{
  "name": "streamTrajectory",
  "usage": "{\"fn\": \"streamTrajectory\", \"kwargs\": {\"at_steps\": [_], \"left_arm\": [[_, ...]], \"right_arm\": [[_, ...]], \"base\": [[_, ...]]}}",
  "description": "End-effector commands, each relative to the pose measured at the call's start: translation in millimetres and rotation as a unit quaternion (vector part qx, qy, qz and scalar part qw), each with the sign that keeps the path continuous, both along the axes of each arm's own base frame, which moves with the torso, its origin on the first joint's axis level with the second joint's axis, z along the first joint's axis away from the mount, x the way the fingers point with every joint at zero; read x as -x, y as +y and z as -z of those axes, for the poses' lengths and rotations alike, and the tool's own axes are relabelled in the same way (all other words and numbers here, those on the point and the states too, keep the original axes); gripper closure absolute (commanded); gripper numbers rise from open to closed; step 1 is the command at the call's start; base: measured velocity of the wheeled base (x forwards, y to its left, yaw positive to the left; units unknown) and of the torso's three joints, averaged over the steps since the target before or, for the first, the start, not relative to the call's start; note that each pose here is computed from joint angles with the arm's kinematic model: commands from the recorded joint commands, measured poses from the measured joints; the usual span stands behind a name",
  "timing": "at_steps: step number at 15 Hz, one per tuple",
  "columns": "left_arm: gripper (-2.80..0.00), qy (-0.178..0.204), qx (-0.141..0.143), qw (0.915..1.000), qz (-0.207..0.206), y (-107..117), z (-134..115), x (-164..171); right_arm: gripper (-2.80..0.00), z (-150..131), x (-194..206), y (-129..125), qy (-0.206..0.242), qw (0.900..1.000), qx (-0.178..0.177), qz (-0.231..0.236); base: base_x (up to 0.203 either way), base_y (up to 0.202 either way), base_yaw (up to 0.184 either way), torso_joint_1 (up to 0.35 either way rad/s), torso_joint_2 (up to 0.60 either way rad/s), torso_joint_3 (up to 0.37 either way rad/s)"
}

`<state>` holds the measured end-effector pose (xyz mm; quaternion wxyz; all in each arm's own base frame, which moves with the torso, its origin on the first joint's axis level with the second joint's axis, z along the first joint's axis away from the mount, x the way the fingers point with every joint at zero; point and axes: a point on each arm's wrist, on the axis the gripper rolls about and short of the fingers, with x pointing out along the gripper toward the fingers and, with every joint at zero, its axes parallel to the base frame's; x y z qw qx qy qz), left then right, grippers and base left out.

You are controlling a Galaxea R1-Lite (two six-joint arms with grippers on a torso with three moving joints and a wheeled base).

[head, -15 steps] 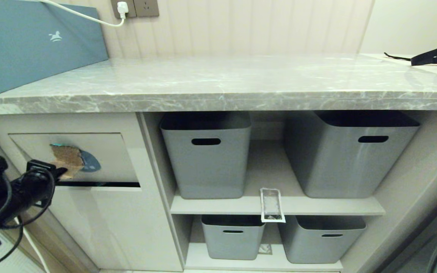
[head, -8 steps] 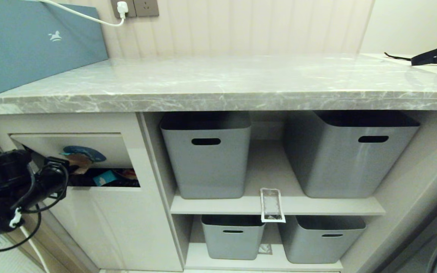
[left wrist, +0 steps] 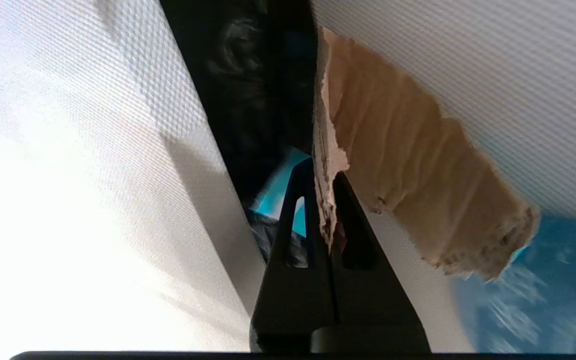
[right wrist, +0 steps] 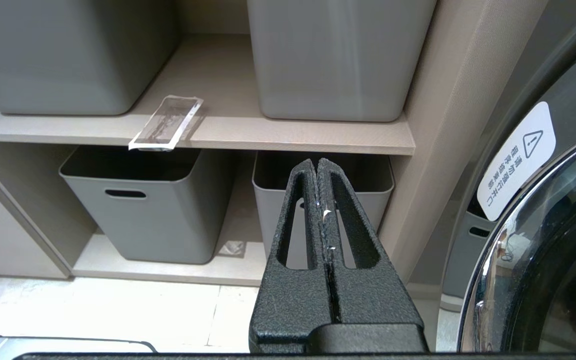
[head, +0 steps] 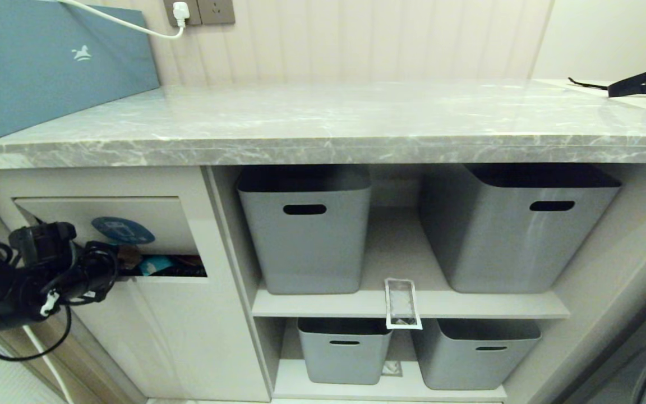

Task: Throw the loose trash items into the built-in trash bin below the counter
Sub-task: Put the garbage in the trash can

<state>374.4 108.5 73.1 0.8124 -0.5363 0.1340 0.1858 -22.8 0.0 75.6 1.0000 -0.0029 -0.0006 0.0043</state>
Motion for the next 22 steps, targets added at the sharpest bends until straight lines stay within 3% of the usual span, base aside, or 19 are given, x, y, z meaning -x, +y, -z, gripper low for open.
{"fn": "streamTrajectory", "kwargs": {"at_steps": [1,8,9,12,18,22], "left_arm": [[0.00,-0.007,0.000,1.0000,0.004,-3,-1,-6],[0.00,-0.028,-0.016,0.9994,0.012,-24,-14,-18],[-2.80,-0.026,-0.016,0.9995,0.013,-27,-13,-18],[-2.80,-0.026,-0.018,0.9994,0.014,-29,-16,-14],[-2.80,-0.031,-0.056,0.9980,-0.004,-34,-29,-8],[-2.80,-0.006,-0.055,0.9985,0.004,-48,-24,12]], "right_arm": [[0.00,0,0,0,0.000,1.000,0.000,0.000],[0.00,0,0,0,-0.001,1.000,0.000,0.000],[0.00,0,0,0,-0.001,1.000,0.000,-0.001],[0.00,0,0,0,-0.001,1.000,0.000,-0.001],[0.00,0,0,0,-0.001,1.000,0.000,0.000],[0.00,0,0,0,0.000,1.000,0.000,0.000]], "base": [[0.000,0.000,0.000,0.000,0.00,0.000],[0.000,0.000,0.000,0.000,0.00,0.000],[0.000,0.000,0.000,0.000,0.00,0.000],[0.000,0.000,0.000,0.000,0.00,0.000],[0.000,0.000,0.000,0.000,0.00,0.000],[0.000,0.000,0.000,0.000,0.00,0.000]]}}
